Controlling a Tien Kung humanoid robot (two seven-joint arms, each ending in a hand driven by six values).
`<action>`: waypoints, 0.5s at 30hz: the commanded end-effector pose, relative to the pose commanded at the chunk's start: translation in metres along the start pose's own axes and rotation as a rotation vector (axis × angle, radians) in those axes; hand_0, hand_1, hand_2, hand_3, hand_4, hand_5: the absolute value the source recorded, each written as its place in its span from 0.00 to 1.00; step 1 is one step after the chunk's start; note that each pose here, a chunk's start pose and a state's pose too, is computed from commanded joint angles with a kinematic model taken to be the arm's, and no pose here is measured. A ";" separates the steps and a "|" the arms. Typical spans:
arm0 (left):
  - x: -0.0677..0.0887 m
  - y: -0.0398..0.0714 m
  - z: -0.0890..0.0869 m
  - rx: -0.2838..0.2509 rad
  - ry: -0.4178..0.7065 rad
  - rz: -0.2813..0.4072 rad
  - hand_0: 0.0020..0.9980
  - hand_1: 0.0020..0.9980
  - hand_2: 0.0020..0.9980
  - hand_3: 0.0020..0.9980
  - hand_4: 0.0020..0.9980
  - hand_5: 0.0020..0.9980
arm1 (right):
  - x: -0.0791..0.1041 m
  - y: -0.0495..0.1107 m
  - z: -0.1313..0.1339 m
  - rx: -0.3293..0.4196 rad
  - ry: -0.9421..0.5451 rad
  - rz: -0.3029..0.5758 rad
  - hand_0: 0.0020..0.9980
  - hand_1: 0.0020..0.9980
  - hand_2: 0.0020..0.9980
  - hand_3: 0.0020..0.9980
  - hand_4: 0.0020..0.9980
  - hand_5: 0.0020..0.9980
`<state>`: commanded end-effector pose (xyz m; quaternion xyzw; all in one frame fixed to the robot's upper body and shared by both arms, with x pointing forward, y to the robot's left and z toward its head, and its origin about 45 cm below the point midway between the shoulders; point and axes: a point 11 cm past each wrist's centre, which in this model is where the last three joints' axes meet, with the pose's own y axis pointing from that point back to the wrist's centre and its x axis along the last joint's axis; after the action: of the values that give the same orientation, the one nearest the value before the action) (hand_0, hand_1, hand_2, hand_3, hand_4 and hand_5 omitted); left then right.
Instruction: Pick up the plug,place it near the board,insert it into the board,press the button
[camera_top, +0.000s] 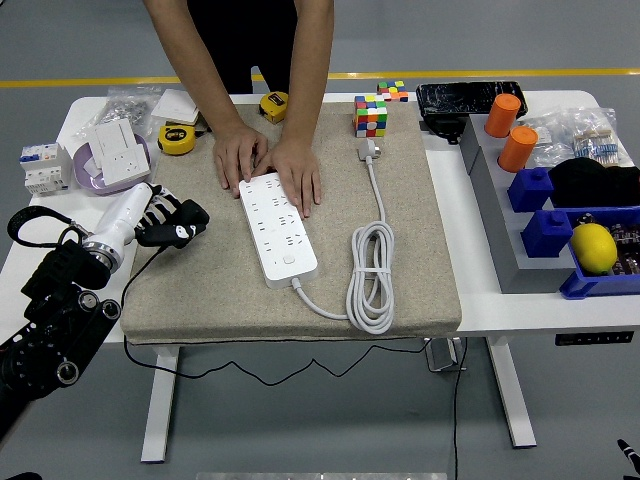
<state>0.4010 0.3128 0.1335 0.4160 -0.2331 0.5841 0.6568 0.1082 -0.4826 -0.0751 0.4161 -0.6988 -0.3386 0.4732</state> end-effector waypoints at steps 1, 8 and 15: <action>-0.001 0.000 0.000 0.000 0.003 -0.008 0.39 0.50 0.50 0.52 0.78 0.30 | 0.000 0.000 0.000 -0.001 0.000 0.000 1.00 0.79 0.72 0.73 1.00 0.90; -0.008 0.001 0.000 -0.007 0.086 -0.046 0.84 0.92 0.86 0.85 1.00 0.80 | 0.002 0.000 0.005 -0.012 0.005 0.004 1.00 0.79 0.71 0.72 1.00 0.90; -0.002 0.005 0.005 -0.036 0.241 -0.026 1.00 1.00 0.99 0.99 1.00 1.00 | 0.001 0.000 0.004 -0.009 0.005 0.002 1.00 0.79 0.71 0.73 1.00 0.90</action>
<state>0.3961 0.3076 0.1357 0.3339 -0.1575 0.6169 0.6951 0.1040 -0.4829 -0.0761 0.4141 -0.6963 -0.3403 0.4774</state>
